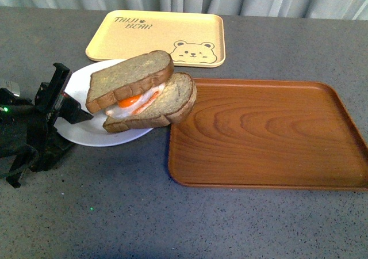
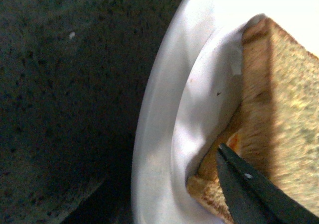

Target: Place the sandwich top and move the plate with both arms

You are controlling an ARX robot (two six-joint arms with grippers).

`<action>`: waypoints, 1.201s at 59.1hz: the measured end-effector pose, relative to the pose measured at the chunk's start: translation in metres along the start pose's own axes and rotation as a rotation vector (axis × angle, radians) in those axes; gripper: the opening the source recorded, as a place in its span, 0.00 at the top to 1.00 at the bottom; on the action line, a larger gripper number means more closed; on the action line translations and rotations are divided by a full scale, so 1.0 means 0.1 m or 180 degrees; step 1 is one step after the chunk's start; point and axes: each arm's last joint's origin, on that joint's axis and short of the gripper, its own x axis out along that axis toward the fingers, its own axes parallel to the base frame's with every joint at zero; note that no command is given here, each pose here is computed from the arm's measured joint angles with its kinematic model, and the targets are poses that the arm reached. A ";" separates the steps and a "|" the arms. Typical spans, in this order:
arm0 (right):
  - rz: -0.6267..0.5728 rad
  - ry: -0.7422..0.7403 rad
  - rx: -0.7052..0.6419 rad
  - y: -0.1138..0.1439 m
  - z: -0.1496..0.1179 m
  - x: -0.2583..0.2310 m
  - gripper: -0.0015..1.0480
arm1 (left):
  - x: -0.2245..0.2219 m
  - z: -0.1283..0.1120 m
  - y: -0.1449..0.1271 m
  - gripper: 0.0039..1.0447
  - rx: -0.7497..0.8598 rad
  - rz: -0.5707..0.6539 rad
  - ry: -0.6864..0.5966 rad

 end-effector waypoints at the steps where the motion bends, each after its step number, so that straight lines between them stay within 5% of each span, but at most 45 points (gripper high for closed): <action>1: 0.0000 0.0000 0.0000 0.00 0.00 0.00 0.09 | 0.00 -0.01 0.00 0.63 -0.0003 0.0000 0.0006; 9: 0.0000 0.0000 0.0000 0.00 0.00 0.00 0.09 | -0.01 -0.06 0.04 0.86 -0.0038 0.0014 0.0087; 17: 0.0000 0.0000 0.0000 0.00 0.00 0.00 0.09 | -0.03 -0.03 0.00 0.98 -0.0093 -0.0112 0.0100; 52: 0.0000 0.0000 0.0000 0.00 0.00 0.00 0.09 | -0.31 0.01 -0.17 0.98 -0.0157 -0.0315 0.0104; 71: 0.0000 0.0000 0.0000 0.00 0.00 0.00 0.09 | -0.10 0.19 -0.80 0.98 -0.0032 -0.0549 0.0149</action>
